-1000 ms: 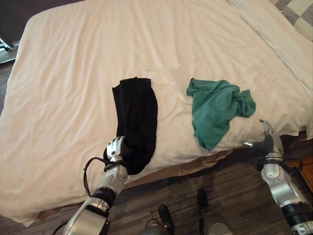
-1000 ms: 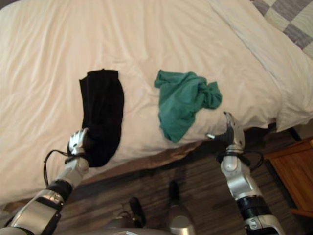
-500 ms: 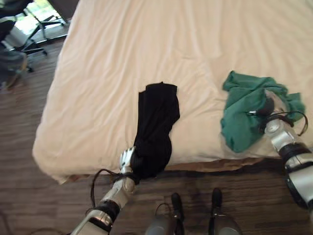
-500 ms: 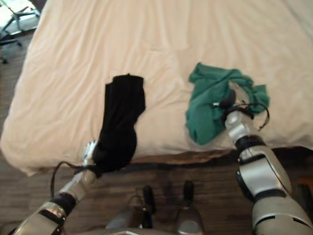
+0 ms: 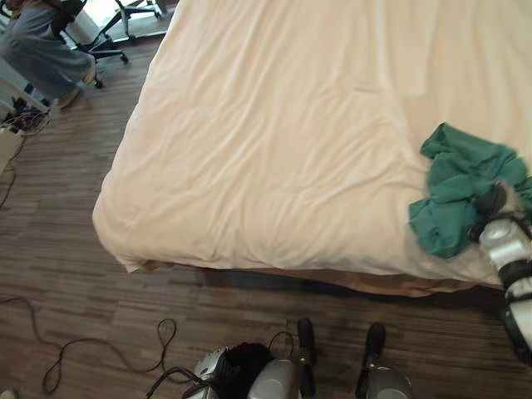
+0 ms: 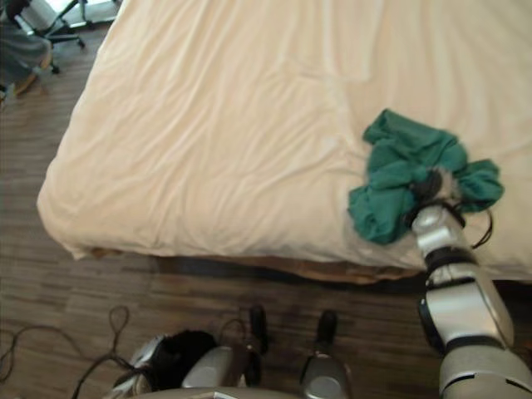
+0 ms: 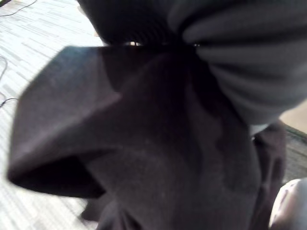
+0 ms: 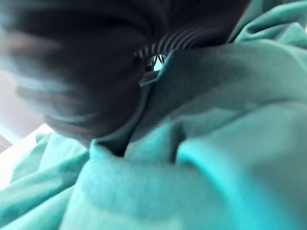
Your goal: Tidy up the quilt and then pick up the clothes from the bed and put them into the laundry hamper.
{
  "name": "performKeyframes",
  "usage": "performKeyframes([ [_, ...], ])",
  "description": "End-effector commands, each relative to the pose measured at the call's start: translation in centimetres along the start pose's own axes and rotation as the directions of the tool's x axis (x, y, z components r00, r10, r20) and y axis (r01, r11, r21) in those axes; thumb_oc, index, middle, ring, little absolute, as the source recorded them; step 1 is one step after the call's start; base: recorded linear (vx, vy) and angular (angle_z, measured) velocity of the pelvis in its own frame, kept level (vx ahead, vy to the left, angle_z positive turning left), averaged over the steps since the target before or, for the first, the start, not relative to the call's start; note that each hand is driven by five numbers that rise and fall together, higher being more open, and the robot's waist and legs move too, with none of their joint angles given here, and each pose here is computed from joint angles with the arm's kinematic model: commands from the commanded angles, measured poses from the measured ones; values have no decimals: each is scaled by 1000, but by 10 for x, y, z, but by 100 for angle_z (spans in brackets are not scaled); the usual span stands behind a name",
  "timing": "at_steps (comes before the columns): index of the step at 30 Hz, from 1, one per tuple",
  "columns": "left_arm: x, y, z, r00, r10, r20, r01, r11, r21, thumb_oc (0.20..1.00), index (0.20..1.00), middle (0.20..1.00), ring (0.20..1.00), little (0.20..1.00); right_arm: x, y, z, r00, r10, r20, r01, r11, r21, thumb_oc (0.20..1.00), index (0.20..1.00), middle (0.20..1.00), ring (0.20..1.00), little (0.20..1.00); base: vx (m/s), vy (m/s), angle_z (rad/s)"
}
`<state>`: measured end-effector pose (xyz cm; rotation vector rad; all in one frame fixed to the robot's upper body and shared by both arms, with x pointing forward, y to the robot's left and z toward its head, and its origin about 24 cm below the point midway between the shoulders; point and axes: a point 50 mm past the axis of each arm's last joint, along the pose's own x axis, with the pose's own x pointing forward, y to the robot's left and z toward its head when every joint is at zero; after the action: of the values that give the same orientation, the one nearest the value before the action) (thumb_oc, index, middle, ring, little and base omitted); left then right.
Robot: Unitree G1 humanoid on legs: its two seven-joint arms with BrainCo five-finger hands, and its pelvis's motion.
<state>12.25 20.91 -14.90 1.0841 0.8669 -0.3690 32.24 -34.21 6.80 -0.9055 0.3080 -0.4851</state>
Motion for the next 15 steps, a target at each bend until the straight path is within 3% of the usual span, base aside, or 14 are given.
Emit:
performKeyframes([
  [1,8,22,-11,997,42,-61,-37,996,77,200,200,200,200,200,-61,92,-69,888,382,-256,-392,920,14,200,200,200,200,200,71,53,-44],
  [2,9,29,-15,995,58,-79,-53,997,59,200,200,200,200,200,-78,99,-82,874,411,-261,-377,910,170,200,200,200,200,200,49,47,-41],
  [3,9,29,-15,995,57,-79,-53,997,60,200,200,200,200,200,-78,99,-82,873,411,-262,-377,910,171,200,200,200,200,200,74,115,-34],
  [4,7,35,-19,993,86,-85,-86,996,5,200,200,200,200,200,-93,96,-88,886,401,-231,-299,878,374,200,200,200,200,200,13,68,-23],
  [5,7,35,-19,993,85,-85,-85,996,7,200,200,200,200,200,-93,96,-89,886,402,-233,-299,878,375,200,200,200,200,200,40,121,-28],
  [6,3,34,-25,991,92,-93,-95,995,-28,200,200,200,200,200,-115,102,-96,877,434,-205,-290,819,495,200,200,200,200,200,7,51,-35],
  [9,-5,28,-41,989,68,-129,-75,996,-47,200,200,200,200,200,-148,114,-112,833,514,-207,-316,748,583,200,200,200,200,200,64,74,-43],
  [15,-8,22,-47,984,48,-171,-67,992,-109,200,200,200,200,200,-172,138,-119,764,592,-256,-410,752,516,200,200,200,200,200,25,14,-48],
])
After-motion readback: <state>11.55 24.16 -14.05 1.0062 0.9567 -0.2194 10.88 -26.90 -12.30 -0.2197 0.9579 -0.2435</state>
